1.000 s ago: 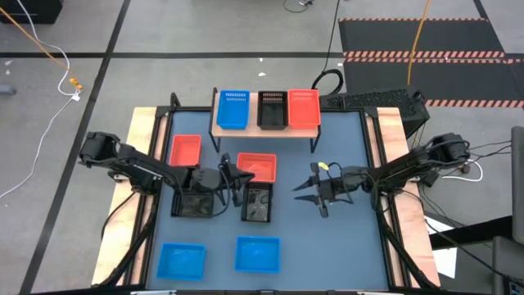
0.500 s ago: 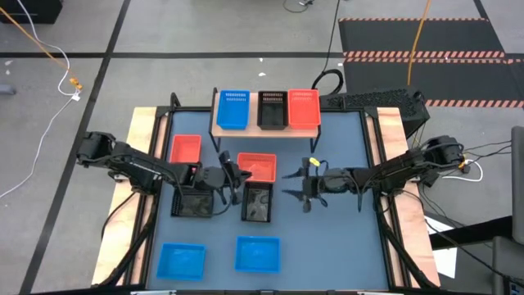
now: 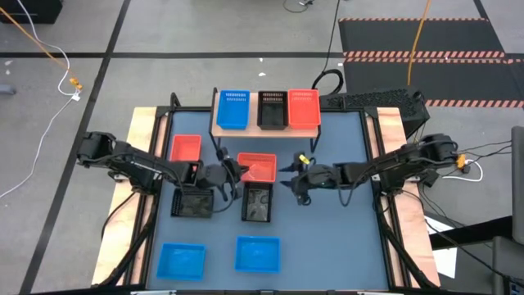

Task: Stack baskets on shelf by color
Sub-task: Stack the right orange bin on the orange bin on the shelf

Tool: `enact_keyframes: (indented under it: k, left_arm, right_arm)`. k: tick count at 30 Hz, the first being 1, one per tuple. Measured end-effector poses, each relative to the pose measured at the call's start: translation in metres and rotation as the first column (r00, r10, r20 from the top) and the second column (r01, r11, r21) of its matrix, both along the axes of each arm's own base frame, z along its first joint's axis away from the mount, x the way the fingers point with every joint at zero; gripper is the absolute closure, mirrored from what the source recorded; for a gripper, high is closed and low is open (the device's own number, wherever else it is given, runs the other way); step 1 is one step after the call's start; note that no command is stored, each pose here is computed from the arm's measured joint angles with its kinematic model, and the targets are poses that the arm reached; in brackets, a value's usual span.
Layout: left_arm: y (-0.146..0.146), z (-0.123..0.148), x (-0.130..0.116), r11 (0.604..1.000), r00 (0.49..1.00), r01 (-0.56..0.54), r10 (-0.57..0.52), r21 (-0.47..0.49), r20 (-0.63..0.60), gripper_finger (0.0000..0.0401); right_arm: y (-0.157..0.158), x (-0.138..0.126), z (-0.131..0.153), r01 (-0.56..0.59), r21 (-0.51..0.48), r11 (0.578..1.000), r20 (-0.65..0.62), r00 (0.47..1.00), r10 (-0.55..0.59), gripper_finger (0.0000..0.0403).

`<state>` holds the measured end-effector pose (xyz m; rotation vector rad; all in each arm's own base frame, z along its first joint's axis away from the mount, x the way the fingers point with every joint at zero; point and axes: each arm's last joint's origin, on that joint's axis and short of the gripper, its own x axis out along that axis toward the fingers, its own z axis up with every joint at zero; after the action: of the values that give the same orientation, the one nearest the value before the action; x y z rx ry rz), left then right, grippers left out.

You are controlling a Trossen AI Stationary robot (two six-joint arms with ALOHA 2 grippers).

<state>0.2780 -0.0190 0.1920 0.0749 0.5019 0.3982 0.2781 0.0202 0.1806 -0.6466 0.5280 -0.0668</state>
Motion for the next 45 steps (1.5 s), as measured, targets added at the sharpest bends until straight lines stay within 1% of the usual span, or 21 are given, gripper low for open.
enact_keyframes:
  k: [2,3,5,7,11,14,17,19,23,26,29,30,34,35,36,38,39,41,43,45]
  left_arm:
    - [0.003,0.0,0.0,1.0,1.0,-0.016,0.016,-0.011,0.007,0.037]
    - [0.003,0.0,0.0,1.0,1.0,-0.019,0.019,-0.012,0.007,0.037]
    - [0.004,0.0,0.0,1.0,1.0,-0.022,0.022,-0.012,0.007,0.037]
    - [0.004,0.0,0.0,1.0,1.0,-0.023,0.023,-0.013,0.006,0.037]
    - [0.004,0.0,0.0,1.0,1.0,-0.023,0.023,-0.013,0.003,0.037]
    - [0.004,0.0,0.0,1.0,1.0,-0.023,0.023,-0.012,0.001,0.037]
    - [0.004,-0.001,0.0,1.0,1.0,-0.024,0.024,-0.015,0.002,0.037]
    - [0.003,-0.001,0.0,1.0,1.0,-0.024,0.024,-0.019,0.004,0.037]
    - [0.0,-0.001,-0.001,1.0,1.0,-0.016,0.016,-0.021,-0.003,0.037]
    - [-0.001,-0.003,-0.002,1.0,1.0,-0.011,0.011,-0.021,-0.023,0.037]
    - [-0.002,-0.005,-0.003,0.999,0.999,-0.018,0.017,-0.032,-0.041,0.037]
    - [-0.002,-0.006,-0.004,0.999,0.999,-0.025,0.023,-0.04,-0.045,0.037]
    - [-0.001,-0.007,-0.005,0.997,0.997,-0.047,0.043,-0.067,-0.056,0.037]
    - [-0.001,-0.008,-0.006,0.996,0.997,-0.05,0.046,-0.07,-0.061,0.037]
    - [-0.001,-0.008,-0.006,0.996,0.997,-0.053,0.049,-0.074,-0.063,0.037]
    - [-0.001,-0.009,-0.006,0.995,0.997,-0.058,0.053,-0.079,-0.065,0.037]
    - [-0.001,-0.009,-0.006,0.995,0.996,-0.058,0.053,-0.08,-0.065,0.037]
    - [-0.001,-0.009,-0.006,0.993,0.996,-0.071,0.065,-0.1,-0.057,0.037]
    - [-0.001,-0.009,-0.006,0.989,0.996,-0.083,0.078,-0.12,-0.047,0.037]
    - [-0.001,-0.009,-0.006,0.989,0.996,-0.085,0.08,-0.123,-0.046,0.037]
  right_arm:
    - [-0.003,0.004,-0.003,-0.054,-0.117,0.992,-0.063,0.997,0.046,0.0202]
    - [-0.005,0.006,-0.004,-0.086,-0.178,0.98,-0.088,0.994,0.071,0.0202]
    - [-0.009,0.009,-0.009,-0.148,-0.284,0.947,-0.154,0.982,0.107,0.0202]
    - [-0.013,0.012,-0.015,-0.204,-0.36,0.91,-0.214,0.968,0.132,0.0202]
    - [-0.02,0.019,-0.031,-0.295,-0.441,0.848,-0.323,0.934,0.157,0.0202]
    - [-0.026,0.028,-0.041,-0.349,-0.481,0.804,-0.394,0.906,0.158,0.0202]
    - [-0.032,0.041,-0.047,-0.371,-0.5,0.783,-0.425,0.893,0.151,0.0202]
    - [-0.034,0.05,-0.049,-0.371,-0.505,0.78,-0.43,0.891,0.145,0.0202]
    - [-0.036,0.057,-0.053,-0.386,-0.487,0.783,-0.462,0.875,0.143,0.0207]
    - [-0.035,0.055,-0.058,-0.409,-0.449,0.794,-0.503,0.85,0.153,0.0227]
    - [-0.034,0.049,-0.061,-0.43,-0.381,0.818,-0.541,0.821,0.179,0.0267]
    - [-0.034,0.049,-0.061,-0.422,-0.367,0.829,-0.543,0.821,0.178,0.0284]
    - [-0.032,0.043,-0.054,-0.407,-0.337,0.849,-0.553,0.815,0.172,0.0368]
    - [-0.031,0.04,-0.052,-0.413,-0.328,0.849,-0.565,0.806,0.174,0.0384]
    - [-0.029,0.038,-0.048,-0.417,-0.321,0.85,-0.572,0.801,0.177,0.0393]
    - [-0.025,0.031,-0.037,-0.41,-0.302,0.861,-0.573,0.8,0.18,0.0395]
    - [-0.023,0.028,-0.029,-0.394,-0.289,0.873,-0.558,0.81,0.181,0.0395]
    - [-0.019,0.021,-0.014,-0.358,-0.215,0.909,-0.509,0.835,0.208,0.04]
    - [-0.015,0.013,0.001,-0.341,-0.083,0.936,-0.44,0.855,0.273,0.04]
    - [-0.011,0.006,0.017,-0.326,0.054,0.944,-0.358,0.876,0.323,0.0401]
